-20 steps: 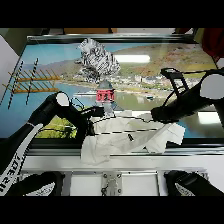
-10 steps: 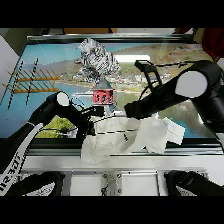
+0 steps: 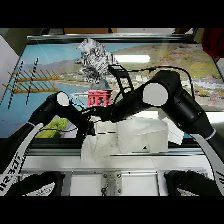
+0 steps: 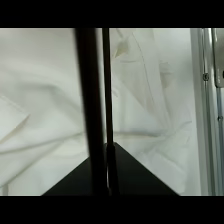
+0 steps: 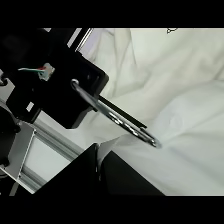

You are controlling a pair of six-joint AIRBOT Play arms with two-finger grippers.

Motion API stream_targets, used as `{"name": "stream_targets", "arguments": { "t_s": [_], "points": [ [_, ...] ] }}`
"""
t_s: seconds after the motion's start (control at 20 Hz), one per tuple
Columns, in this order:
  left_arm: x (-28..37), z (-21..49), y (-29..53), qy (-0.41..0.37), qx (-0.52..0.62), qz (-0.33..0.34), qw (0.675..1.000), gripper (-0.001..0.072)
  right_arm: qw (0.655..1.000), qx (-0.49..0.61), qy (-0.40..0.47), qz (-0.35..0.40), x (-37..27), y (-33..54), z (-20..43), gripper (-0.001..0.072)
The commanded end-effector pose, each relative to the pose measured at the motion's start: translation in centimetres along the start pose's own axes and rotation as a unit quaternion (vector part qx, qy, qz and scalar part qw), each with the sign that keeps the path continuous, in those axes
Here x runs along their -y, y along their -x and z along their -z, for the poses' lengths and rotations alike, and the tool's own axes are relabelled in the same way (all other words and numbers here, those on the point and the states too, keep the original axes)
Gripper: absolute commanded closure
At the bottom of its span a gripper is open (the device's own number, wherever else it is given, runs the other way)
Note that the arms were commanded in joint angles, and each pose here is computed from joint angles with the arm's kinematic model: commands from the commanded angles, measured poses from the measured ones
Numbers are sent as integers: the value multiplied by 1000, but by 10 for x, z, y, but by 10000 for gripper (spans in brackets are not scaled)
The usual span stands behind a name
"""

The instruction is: Fold the clothes and pants, and hang the long-sleeved shirts on hangers.

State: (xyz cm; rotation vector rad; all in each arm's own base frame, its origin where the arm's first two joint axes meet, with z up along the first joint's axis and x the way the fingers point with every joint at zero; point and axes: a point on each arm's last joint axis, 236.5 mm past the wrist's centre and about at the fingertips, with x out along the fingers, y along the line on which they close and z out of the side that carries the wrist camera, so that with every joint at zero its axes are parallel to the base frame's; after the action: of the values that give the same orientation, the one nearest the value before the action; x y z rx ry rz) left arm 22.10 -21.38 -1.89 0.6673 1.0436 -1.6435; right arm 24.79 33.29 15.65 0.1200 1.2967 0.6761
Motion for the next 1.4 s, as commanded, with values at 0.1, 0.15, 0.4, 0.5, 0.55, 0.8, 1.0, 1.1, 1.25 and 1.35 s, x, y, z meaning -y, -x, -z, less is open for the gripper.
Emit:
{"name": "stream_targets", "arguments": {
  "t_s": [0.1,0.15,0.4,0.5,0.55,0.8,1.0,1.1,1.25,1.35],
  "points": [
    [0,0,0,0,0,0,1000,698,1000,3,1,-6,-6,-5,-2,698],
    [0,0,0,0,0,0,1000,698,1000,3,1,-6,-6,-5,-2,686],
    [0,0,0,0,0,0,1000,698,1000,-5,-1,-24,-14,-5,2,262],
    [0,0,0,0,0,0,1000,698,999,-11,5,-30,-17,-3,5,262],
    [0,0,0,0,0,0,1000,698,999,-14,6,-29,-16,-1,7,261],
    [0,0,0,0,0,0,1000,698,998,-18,54,-34,-6,29,17,238],
    [0,0,0,0,0,0,1000,697,984,-1,174,-38,14,74,26,85],
    [0,0,0,0,0,0,1000,697,983,11,183,-25,31,90,24,85],
    [0,0,0,0,0,0,1000,698,984,22,177,-17,39,96,19,84],
    [0,0,0,0,0,0,1000,697,980,12,199,14,55,95,20,83]
  ]
}}
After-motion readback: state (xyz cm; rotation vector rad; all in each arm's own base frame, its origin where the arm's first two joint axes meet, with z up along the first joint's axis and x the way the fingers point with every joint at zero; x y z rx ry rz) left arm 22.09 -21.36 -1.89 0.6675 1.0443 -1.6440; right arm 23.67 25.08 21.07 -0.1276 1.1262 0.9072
